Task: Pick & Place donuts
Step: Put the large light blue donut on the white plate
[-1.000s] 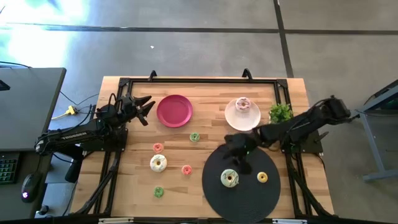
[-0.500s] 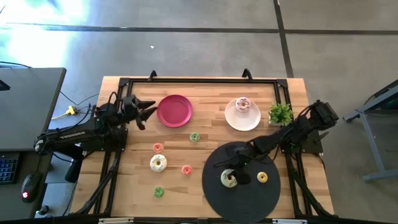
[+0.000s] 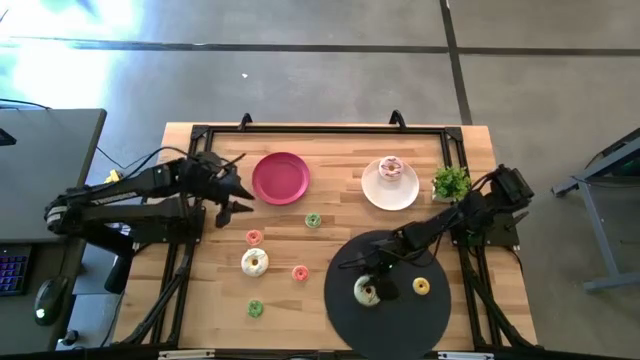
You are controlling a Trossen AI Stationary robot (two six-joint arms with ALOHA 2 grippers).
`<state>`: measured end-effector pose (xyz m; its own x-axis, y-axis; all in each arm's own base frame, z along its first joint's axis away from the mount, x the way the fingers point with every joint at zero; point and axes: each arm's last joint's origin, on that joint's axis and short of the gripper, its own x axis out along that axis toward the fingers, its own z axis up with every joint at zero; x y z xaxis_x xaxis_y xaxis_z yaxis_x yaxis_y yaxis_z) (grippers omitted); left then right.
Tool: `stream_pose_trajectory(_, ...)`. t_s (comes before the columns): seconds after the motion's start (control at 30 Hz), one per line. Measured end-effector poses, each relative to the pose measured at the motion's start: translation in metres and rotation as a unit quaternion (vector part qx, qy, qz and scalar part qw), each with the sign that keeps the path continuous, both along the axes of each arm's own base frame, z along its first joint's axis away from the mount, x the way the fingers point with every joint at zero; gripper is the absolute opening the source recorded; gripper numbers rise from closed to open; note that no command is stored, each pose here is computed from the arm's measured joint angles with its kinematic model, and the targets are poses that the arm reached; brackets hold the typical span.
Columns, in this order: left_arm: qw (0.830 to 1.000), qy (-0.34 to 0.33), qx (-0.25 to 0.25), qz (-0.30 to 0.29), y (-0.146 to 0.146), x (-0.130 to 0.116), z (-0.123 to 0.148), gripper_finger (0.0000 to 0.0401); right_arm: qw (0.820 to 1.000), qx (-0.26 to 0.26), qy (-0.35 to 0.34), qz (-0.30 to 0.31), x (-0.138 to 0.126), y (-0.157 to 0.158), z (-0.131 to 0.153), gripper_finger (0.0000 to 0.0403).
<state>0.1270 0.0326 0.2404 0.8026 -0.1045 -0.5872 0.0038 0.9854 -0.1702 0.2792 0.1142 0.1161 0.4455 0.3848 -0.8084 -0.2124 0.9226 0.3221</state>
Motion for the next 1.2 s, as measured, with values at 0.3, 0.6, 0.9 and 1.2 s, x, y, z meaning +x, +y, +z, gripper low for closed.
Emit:
stream_pose_trajectory(0.3,0.999,0.031,-0.006,-0.015,0.001,0.013,-0.008,0.0168,0.999,0.023,-0.024,-0.005,0.005,-0.011,0.018,0.0049)
stream_pose_trajectory(0.6,0.999,0.04,-0.003,-0.008,0.003,0.017,-0.011,0.0168,0.992,-0.033,-0.072,-0.099,-0.015,-0.057,0.084,0.0035)
stream_pose_trajectory(0.9,1.0,-0.002,0.011,-0.007,0.004,0.022,-0.005,0.0168,0.816,-0.392,-0.096,-0.415,-0.053,-0.134,0.112,0.0013)
stream_pose_trajectory(1.2,1.0,-0.003,0.009,-0.005,0.004,0.023,-0.005,0.0168,0.85,-0.247,-0.054,-0.463,-0.067,-0.178,0.062,0.0016)
